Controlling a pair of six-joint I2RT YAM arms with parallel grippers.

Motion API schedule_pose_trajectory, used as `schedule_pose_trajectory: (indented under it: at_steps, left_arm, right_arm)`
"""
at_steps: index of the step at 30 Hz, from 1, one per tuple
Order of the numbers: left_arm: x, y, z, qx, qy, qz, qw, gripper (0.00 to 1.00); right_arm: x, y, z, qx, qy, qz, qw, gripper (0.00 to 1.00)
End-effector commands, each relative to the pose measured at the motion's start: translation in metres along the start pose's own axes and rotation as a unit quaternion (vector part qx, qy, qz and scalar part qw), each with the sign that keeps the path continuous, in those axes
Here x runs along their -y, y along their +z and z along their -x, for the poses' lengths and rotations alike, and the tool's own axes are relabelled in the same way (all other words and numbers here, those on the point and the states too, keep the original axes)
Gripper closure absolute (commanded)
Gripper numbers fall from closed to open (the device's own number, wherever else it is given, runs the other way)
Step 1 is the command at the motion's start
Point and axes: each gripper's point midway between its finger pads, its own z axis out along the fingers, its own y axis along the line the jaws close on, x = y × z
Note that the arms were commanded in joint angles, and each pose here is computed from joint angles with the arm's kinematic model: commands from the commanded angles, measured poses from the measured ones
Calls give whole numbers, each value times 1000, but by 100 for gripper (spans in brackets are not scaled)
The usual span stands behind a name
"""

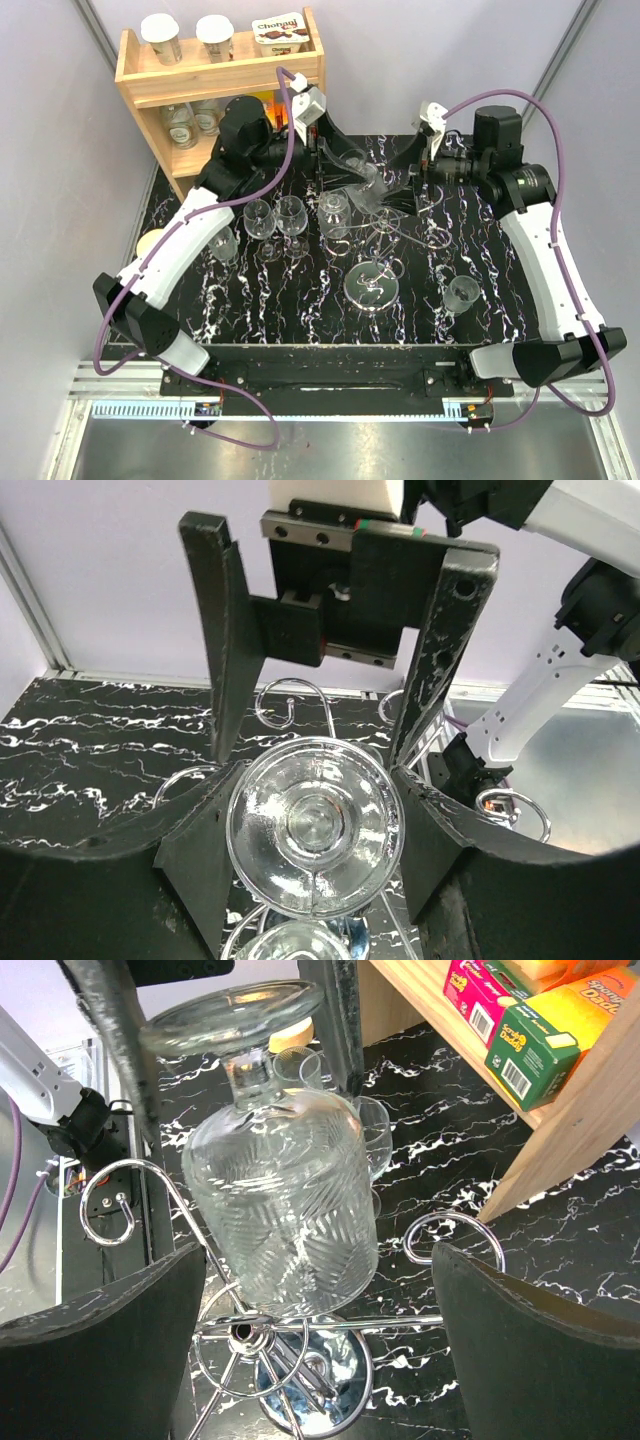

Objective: Place the wine glass upside down on the wine glass rack
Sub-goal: Turn the wine glass upside down at the wine rack.

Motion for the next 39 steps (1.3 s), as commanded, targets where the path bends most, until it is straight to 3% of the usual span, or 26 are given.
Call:
schedule_pose_trajectory:
  at_steps: [1, 25, 39]
  left_arm:
    - [24, 2, 34, 26, 46, -32, 998, 100]
    - [37, 11, 59, 72, 28, -72, 994, 100]
    - [51, 9, 83, 113, 26, -101, 988, 100]
  right_arm:
    - [-6, 3, 16, 8, -35, 4, 999, 1]
    - [-4, 29, 6, 63, -17, 45, 997, 1]
    - [-12, 27, 25, 101, 16, 57, 993, 1]
